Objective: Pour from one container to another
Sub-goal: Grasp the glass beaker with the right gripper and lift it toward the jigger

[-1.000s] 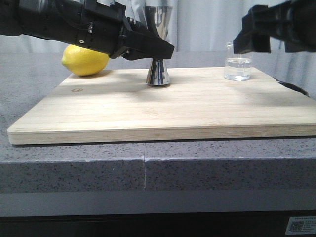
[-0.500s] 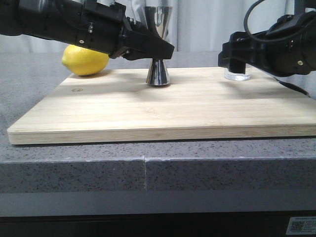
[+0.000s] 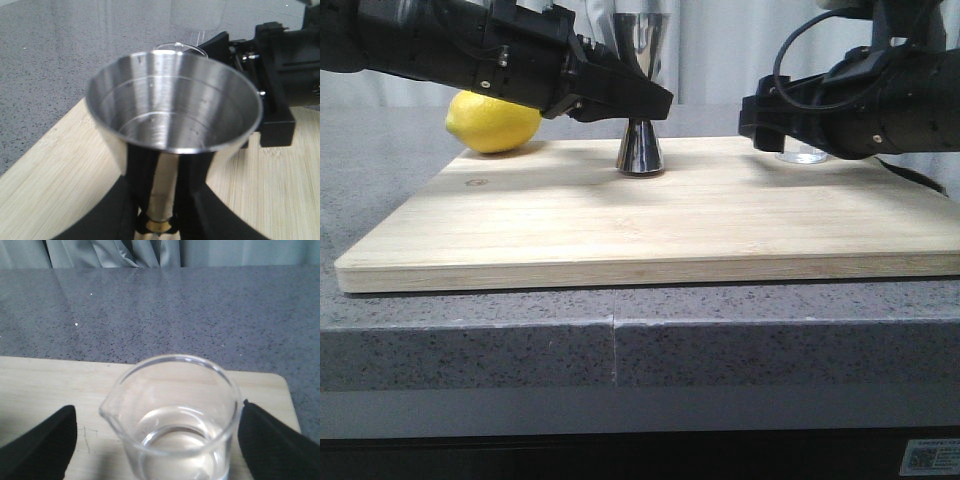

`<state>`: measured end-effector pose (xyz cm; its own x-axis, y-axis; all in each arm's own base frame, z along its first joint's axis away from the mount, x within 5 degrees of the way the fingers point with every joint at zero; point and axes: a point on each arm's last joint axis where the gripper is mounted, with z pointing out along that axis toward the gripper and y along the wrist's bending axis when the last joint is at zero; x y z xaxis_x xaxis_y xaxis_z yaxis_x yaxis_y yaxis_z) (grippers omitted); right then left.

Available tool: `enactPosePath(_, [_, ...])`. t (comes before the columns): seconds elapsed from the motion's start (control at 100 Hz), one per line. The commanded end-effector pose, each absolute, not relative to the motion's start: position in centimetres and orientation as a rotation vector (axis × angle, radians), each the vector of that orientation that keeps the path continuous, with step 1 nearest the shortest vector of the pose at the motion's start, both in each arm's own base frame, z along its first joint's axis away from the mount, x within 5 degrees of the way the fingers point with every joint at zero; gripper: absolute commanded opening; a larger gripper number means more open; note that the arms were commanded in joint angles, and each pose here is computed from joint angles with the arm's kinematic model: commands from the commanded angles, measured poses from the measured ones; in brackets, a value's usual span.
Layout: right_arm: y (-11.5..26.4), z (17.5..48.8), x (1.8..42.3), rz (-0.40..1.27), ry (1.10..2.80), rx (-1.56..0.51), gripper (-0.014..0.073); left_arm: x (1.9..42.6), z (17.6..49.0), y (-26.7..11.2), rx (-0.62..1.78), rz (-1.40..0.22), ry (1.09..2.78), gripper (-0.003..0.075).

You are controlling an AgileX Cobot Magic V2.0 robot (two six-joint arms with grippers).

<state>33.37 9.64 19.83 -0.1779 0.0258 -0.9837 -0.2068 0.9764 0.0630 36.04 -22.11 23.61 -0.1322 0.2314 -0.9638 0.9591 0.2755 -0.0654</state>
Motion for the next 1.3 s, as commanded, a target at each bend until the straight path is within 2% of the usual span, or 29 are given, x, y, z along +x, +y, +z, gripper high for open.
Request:
enactPosePath(0.0, [9.8, 22.4, 34.2, 0.217, 1.595, -0.132, 0.0594, 35.4, 27.3, -22.4, 1.084, -1.008, 1.459, -0.0019])
enactPosePath(0.24, [9.8, 22.2, 34.4, 0.216, 1.599, -0.134, 0.0574, 35.4, 27.3, -22.4, 1.084, -1.008, 1.459, -0.0019])
enactPosePath(0.43, [9.8, 22.2, 34.4, 0.216, 1.597, -0.134, 0.0392, 35.4, 27.3, -22.4, 1.084, -1.008, 1.459, -0.0019])
enactPosePath(0.55, [9.8, 22.2, 34.4, 0.216, 1.595, -0.134, 0.0333, 35.4, 27.3, -22.4, 1.084, -1.008, 1.459, -0.0019])
enactPosePath(0.81, [10.0, 22.3, 34.4, 0.216, 1.591, -0.153, 0.027, 35.4, 27.3, -22.4, 1.084, -1.008, 1.459, -0.0019])
enactPosePath(0.95, [10.0, 22.5, 34.3, 0.189, 1.583, -0.188, 0.0268, 35.4, 27.3, -22.4, 1.084, -1.008, 1.459, -0.0019])
enactPosePath(1.14, [9.9, 24.0, 33.7, 0.165, 1.585, -0.234, 0.0268, 35.4, 27.3, -22.4, 1.084, -1.008, 1.459, -0.0019])
enactPosePath(1.29, [10.1, 26.3, 33.4, 0.165, 1.605, -0.284, 0.0268, 35.4, 27.3, -22.4, 1.084, -1.008, 1.459, -0.0019])
